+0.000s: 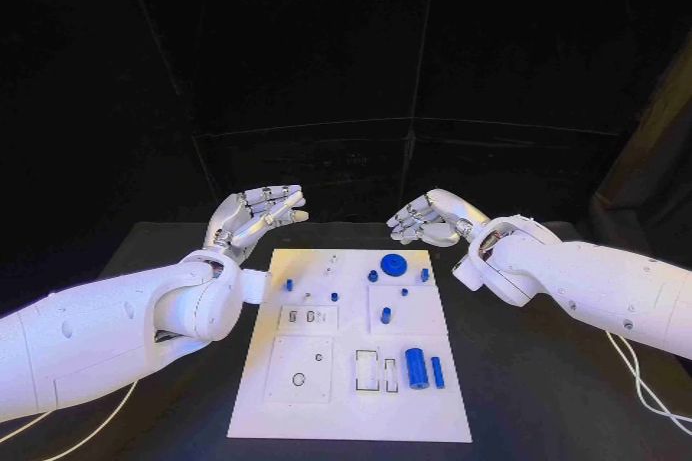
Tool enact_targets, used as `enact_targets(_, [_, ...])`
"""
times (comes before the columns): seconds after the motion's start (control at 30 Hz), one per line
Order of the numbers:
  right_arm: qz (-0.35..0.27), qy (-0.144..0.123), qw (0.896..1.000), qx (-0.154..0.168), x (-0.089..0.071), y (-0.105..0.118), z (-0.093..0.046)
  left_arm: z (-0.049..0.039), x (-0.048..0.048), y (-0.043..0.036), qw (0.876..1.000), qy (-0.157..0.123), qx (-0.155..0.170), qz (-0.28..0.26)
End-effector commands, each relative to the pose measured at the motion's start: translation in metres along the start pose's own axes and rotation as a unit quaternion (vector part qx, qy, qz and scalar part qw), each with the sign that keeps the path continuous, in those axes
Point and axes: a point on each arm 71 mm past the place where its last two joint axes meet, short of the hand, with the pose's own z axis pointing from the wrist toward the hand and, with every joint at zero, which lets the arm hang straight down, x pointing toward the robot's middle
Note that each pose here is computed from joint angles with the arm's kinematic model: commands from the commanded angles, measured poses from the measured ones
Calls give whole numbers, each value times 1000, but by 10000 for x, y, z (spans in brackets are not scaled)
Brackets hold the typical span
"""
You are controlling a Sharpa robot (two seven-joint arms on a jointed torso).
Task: Assemble the parts on the task board
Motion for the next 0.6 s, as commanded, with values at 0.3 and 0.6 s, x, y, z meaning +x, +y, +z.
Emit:
enact_targets(0.3, [-292,87,952,-4,139,230,188,-138,196,-120,997,73,17,-30])
enact_targets(0.6, [-346,101,933,-3,227,310,270,-149,244,-118,995,86,12,-38])
